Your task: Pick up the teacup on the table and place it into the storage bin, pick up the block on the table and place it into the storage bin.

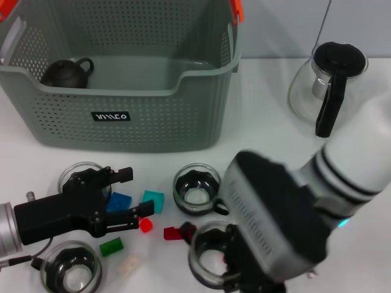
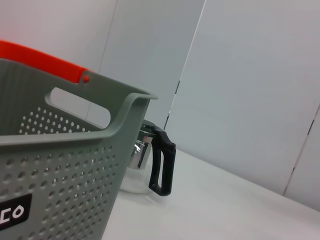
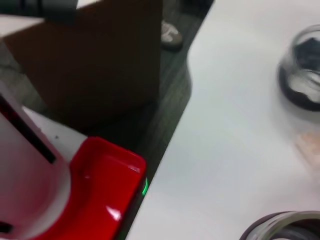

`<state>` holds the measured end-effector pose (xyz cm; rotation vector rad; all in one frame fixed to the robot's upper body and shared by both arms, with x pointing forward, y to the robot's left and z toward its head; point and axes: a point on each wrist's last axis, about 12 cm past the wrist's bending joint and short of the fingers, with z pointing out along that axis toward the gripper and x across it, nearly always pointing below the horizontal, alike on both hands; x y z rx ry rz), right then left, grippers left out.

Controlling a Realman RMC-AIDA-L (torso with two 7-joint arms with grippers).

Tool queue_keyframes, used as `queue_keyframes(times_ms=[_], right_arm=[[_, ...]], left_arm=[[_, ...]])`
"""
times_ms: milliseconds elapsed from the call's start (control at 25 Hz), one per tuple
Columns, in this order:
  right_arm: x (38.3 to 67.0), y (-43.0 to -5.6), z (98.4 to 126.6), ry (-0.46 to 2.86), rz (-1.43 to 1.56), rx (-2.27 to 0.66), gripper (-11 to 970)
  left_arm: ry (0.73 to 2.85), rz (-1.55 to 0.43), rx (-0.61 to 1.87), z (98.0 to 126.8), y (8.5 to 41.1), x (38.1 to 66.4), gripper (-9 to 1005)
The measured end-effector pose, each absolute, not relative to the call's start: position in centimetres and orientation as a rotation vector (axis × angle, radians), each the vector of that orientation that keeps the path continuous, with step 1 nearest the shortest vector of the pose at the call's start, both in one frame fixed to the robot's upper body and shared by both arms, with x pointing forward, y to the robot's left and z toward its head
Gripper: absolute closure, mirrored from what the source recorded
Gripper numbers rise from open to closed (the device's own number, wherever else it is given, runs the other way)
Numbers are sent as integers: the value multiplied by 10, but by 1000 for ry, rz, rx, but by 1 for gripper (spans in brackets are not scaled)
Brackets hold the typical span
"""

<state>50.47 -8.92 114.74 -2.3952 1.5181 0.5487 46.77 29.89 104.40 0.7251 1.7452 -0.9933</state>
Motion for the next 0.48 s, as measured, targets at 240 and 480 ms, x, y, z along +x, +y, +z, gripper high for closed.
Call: queue_keyframes(times_ms=[240,480], right_arm=[[515,-128,1185,1672,711,-2244,899],[527,-154,1232,1711,764,-2020,900]], left_arm=[[1751,-976,725,1044,302,468,104],[1752,-963,726,1044,303,468,105]])
